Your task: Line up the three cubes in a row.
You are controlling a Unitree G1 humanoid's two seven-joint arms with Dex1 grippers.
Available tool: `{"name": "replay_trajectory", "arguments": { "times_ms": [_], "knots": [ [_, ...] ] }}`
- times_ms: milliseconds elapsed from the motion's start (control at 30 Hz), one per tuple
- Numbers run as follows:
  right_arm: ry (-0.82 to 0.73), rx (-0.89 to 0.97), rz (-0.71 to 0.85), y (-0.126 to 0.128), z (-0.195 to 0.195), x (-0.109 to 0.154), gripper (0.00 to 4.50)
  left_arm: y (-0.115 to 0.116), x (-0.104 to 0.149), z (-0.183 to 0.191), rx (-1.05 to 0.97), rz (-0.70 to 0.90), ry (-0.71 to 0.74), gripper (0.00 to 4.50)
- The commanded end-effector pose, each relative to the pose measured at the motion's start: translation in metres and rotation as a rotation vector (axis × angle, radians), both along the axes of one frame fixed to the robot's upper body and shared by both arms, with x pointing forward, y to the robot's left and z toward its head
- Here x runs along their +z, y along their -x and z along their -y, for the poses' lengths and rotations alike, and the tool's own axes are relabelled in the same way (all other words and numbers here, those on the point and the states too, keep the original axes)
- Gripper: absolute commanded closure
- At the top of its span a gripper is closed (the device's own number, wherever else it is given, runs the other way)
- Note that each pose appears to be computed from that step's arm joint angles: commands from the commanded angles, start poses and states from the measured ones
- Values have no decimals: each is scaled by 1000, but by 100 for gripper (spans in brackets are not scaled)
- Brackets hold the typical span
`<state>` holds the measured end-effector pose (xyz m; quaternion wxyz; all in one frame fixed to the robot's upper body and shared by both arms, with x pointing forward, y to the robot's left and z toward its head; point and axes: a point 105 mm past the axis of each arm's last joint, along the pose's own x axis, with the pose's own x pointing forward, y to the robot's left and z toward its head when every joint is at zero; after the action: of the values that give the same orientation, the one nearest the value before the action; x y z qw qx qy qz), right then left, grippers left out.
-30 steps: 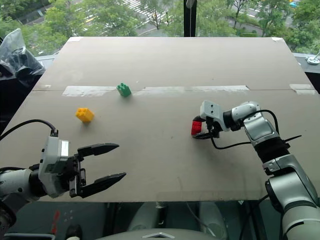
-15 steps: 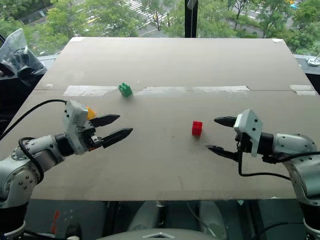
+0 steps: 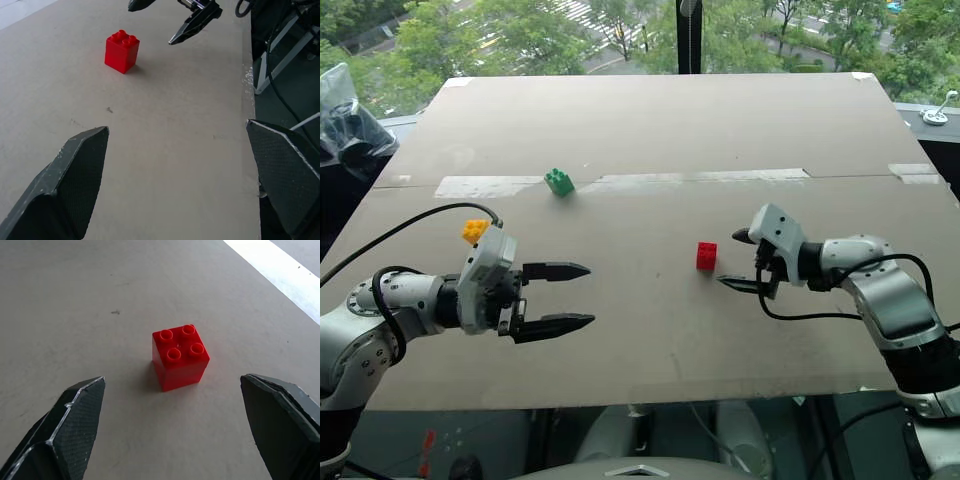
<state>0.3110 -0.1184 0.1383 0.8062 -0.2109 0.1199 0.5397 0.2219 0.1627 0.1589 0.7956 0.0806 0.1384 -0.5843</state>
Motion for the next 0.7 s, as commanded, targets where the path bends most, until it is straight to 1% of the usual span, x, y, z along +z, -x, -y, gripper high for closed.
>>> {"name": "replay_trajectory", "arguments": {
  "times_ms": [33, 233, 400, 433, 467, 500, 533, 667, 700],
  "knots": [
    [14, 69, 14, -6, -10, 0, 4, 7, 14, 1, 10, 80, -11, 0],
    [45, 147, -1, -14, -18, -5, 4, 19, 10, -2, 64, 89, -12, 0],
    [64, 173, 3, -25, -22, -7, 4, 23, 8, -6, 96, 90, -5, 0],
    [64, 174, 5, -28, -24, -7, 28, 24, 7, -7, 102, 90, -5, 0],
    [65, 180, 6, -31, -25, -7, 62, 25, 6, -9, 111, 88, -5, 0],
    [66, 184, 7, -33, -27, -7, 78, 26, 5, -10, 117, 87, -6, 0],
    [67, 188, 8, -34, -28, -7, 136, 27, 4, -11, 121, 87, -7, 0],
    [109, 251, 19, -34, -29, -10, 318, 31, 2, -14, 133, 85, -10, 0],
    [117, 272, 21, -33, -29, -10, 319, 32, 2, -14, 135, 85, -11, 0]
  ]
}}
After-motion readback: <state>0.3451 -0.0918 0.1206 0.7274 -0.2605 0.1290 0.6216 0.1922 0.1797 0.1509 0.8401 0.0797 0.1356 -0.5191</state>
